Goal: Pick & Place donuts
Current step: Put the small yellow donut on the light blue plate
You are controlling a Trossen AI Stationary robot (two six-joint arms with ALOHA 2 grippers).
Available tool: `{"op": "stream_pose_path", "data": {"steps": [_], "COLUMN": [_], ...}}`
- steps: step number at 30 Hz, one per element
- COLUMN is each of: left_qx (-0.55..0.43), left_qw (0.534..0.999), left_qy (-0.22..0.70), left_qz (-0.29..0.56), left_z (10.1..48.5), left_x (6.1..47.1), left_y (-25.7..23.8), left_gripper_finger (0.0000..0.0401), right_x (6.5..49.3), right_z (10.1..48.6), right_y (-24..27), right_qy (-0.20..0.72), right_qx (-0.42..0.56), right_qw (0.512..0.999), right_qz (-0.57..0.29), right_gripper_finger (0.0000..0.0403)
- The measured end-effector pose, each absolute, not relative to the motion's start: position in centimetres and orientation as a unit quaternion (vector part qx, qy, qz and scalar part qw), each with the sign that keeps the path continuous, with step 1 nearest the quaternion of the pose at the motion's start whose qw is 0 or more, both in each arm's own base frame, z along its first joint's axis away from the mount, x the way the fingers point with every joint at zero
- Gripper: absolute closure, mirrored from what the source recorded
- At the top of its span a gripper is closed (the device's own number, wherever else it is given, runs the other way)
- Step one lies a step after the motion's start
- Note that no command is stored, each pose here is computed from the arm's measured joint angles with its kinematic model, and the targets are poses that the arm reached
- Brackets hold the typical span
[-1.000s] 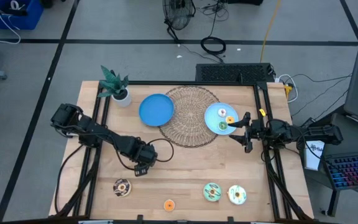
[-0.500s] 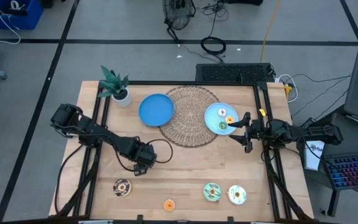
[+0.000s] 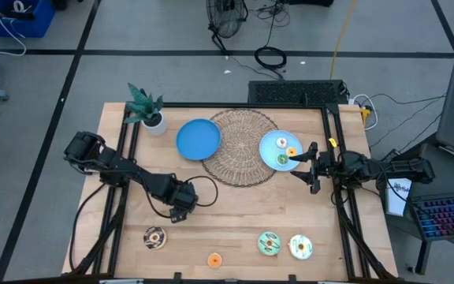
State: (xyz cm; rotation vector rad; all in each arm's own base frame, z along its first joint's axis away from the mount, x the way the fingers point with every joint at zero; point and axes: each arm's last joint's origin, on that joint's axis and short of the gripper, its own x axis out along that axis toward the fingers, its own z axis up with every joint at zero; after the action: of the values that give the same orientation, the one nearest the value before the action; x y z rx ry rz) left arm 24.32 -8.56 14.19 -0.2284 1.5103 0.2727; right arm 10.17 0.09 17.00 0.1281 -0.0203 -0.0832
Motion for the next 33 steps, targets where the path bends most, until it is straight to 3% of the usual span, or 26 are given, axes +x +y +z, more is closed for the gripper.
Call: {"op": "stream_pose_path", "data": {"steps": [22,33], "left_qx": [-0.093,-0.095], "left_qw": [0.724,0.723], "left_qy": [0.675,0.676], "left_qz": [0.108,0.106], "left_z": [13.83,13.8], "left_x": [24.31,24.31], "left_y": [-8.54,-8.59], "left_gripper_finger": [0.0128,0.0245], "right_x": [10.17,10.17], "right_z": [17.01,17.01], "right_y": [0.09,0.09], "right_qy": [-0.01,-0.01], "right_qx": [0.064,0.064], "right_qw": [0.997,0.997], "right_qz": [-0.042,-0.041], "right_gripper_finger": [0.0161,0.0161]}}
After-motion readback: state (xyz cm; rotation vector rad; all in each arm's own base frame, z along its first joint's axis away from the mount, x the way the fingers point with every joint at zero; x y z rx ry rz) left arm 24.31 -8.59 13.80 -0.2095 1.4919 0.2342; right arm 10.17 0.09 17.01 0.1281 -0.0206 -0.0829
